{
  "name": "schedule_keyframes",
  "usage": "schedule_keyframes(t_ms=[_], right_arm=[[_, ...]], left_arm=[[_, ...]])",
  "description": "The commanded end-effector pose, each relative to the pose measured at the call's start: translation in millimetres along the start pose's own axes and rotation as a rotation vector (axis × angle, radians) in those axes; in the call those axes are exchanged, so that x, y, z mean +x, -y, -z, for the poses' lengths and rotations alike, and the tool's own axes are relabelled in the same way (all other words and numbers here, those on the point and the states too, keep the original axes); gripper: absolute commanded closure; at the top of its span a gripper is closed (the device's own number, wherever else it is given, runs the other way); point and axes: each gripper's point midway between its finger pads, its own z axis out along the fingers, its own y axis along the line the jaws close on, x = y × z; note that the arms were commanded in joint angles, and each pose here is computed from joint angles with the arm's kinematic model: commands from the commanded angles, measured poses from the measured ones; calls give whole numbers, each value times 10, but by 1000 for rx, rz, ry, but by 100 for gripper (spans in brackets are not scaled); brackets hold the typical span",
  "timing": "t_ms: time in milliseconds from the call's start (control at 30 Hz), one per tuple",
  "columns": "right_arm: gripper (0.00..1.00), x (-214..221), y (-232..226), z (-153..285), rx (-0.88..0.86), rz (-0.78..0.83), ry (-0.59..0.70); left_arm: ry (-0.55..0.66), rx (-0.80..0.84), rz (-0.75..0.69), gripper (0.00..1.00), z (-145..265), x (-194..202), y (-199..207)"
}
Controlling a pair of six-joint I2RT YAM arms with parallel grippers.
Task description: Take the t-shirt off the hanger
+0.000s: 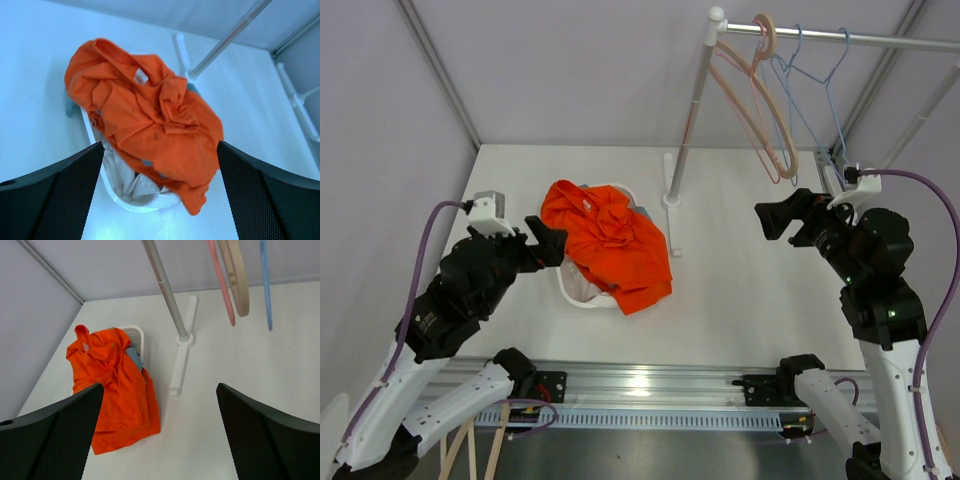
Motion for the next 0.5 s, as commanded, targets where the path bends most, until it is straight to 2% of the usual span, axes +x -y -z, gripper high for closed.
schedule_keyframes(t_ms=[0,200,467], right_arm=[[0,71,-100,74,-45,-27,-29],[0,399,-59,51,-57,-70,-108],[1,536,-54,19,-76,-107,-110]], left_arm=[[-40,17,-25,1,48,170,-43],[-9,38,-14,1,169,228,-125],[-15,-19,-1,0,228,266,-261]])
